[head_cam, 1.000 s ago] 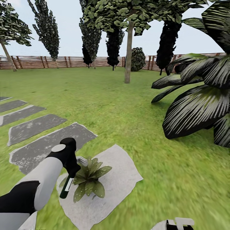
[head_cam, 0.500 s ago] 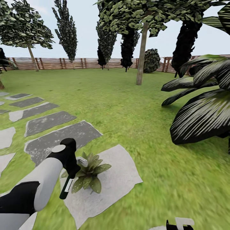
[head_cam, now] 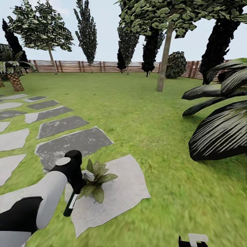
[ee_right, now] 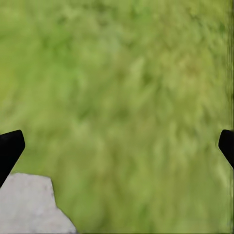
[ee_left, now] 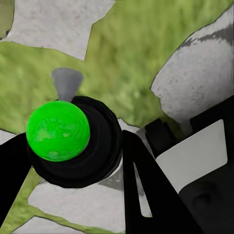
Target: Pick up the pesticide atomizer in the garden and spray insectifuge to fully cover both potted plants in the garden.
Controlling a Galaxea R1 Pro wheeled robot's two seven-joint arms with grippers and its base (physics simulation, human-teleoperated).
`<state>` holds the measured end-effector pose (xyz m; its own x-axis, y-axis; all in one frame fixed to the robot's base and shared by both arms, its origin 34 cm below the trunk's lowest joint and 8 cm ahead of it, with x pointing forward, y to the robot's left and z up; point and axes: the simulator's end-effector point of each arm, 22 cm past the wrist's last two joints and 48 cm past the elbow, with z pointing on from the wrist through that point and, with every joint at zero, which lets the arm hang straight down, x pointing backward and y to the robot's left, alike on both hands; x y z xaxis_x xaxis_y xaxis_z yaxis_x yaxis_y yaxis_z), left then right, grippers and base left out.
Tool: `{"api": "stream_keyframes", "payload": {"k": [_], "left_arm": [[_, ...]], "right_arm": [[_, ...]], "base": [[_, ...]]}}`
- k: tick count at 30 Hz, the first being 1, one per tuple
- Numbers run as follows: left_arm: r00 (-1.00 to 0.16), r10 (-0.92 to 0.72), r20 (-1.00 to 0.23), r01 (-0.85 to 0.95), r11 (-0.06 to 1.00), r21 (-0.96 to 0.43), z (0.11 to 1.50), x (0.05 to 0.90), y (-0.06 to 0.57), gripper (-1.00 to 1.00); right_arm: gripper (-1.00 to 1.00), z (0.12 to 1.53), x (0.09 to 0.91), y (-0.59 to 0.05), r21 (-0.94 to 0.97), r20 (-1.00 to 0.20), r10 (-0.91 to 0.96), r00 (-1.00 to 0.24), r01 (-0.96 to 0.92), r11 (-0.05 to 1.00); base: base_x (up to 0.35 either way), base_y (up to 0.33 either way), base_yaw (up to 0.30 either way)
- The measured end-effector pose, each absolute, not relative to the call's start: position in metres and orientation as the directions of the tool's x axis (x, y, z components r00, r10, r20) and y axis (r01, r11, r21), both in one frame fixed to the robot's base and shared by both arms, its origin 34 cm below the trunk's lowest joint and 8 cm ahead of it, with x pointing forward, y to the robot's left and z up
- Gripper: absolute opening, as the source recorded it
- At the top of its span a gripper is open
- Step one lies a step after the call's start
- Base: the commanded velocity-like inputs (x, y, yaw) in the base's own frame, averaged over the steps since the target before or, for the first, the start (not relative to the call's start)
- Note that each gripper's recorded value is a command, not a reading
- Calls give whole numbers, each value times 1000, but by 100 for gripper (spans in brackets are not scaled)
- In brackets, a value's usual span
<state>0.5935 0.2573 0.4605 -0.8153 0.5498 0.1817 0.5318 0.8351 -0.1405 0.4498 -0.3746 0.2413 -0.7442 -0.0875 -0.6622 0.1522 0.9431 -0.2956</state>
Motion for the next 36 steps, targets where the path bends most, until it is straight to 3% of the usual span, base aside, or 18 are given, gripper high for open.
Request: {"api": "stream_keyframes", "payload": {"k": [7, 16, 23, 30, 36], "left_arm": [[-798, 548, 251, 514, 836, -190, 421, 547, 257, -100], [-802, 527, 280, 483, 849, -214, 406, 525, 264, -100], [-832, 483, 271, 451, 875, -175, 381, 512, 276, -100], [-879, 452, 150, 414, 881, -228, 389, 535, 250, -100], [-888, 436, 149, 417, 898, -138, 382, 538, 281, -100]], "right_arm": [[100, 241, 449, -375, -297, -660, -89, -746, 151, 943], [100, 241, 449, -375, -296, -660, -88, -746, 150, 943], [100, 241, 451, -371, -290, -664, -86, -742, 150, 945], [100, 241, 450, -372, -292, -664, -86, -742, 152, 944], [100, 241, 450, -372, -291, -664, -85, -742, 152, 945]], "base": [[-119, -257, 2], [-12, -20, 0], [0, 0, 0], [0, 0, 0], [0, 0, 0]]}}
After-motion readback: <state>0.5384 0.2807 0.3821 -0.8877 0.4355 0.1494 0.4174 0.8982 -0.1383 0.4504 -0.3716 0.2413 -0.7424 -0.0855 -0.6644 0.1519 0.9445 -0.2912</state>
